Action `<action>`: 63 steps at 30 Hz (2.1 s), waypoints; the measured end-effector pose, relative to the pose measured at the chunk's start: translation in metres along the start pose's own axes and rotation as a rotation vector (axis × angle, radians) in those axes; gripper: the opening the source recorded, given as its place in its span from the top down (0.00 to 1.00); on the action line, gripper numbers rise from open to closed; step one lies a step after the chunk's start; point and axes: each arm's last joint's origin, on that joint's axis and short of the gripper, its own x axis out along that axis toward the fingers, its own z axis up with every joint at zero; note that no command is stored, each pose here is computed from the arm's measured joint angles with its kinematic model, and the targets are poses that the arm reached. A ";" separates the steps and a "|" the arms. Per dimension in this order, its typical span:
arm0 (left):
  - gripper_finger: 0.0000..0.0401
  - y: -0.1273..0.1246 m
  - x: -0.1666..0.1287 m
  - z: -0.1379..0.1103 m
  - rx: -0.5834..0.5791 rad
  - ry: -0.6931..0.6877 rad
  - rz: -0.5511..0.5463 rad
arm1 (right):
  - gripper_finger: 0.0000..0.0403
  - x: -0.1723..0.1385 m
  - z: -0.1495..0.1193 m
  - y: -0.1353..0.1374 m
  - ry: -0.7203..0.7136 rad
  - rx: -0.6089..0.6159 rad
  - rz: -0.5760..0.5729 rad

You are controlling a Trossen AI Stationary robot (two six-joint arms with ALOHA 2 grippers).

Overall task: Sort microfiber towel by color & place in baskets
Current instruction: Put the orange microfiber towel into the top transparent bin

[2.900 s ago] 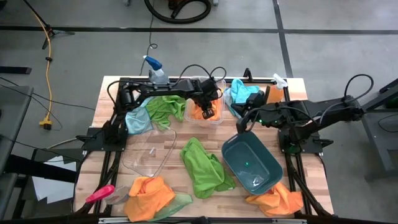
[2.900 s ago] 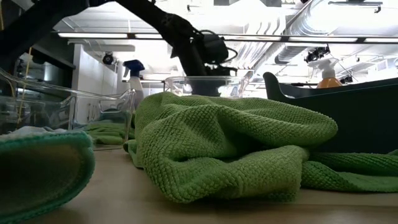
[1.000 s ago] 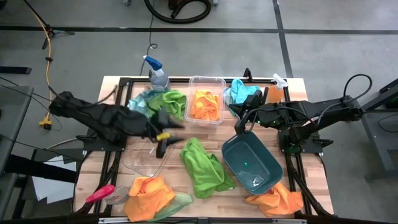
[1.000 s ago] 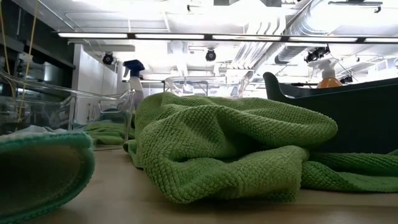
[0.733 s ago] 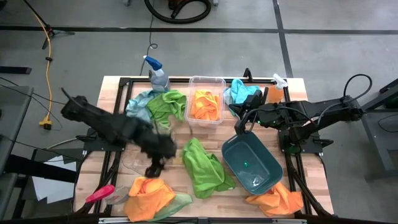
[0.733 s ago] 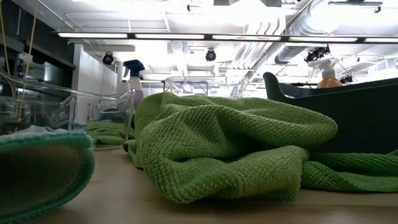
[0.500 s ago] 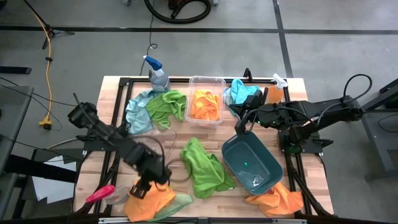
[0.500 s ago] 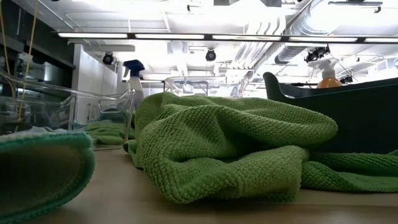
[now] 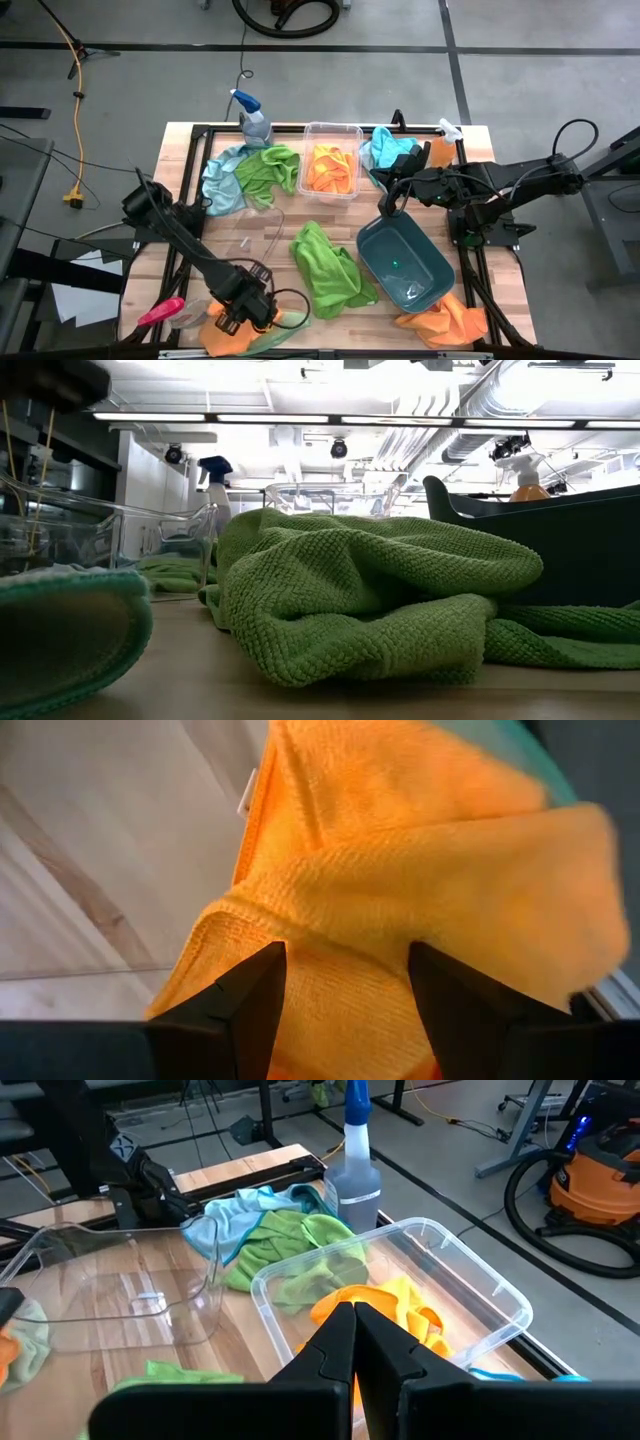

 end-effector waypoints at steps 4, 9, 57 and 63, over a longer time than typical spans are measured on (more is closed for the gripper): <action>0.50 0.000 0.017 0.004 -0.006 0.051 -0.005 | 1.00 0.000 0.000 0.000 0.004 -0.004 -0.002; 0.52 0.002 0.035 0.008 -0.015 0.101 0.005 | 1.00 0.000 -0.001 0.000 0.009 -0.008 -0.004; 1.00 0.157 -0.272 -0.062 -0.250 -1.147 0.339 | 1.00 0.003 0.028 0.006 -0.158 0.047 0.358; 1.00 0.172 -0.266 -0.079 -0.281 -1.166 0.320 | 1.00 -0.007 0.031 0.009 -0.191 0.037 0.471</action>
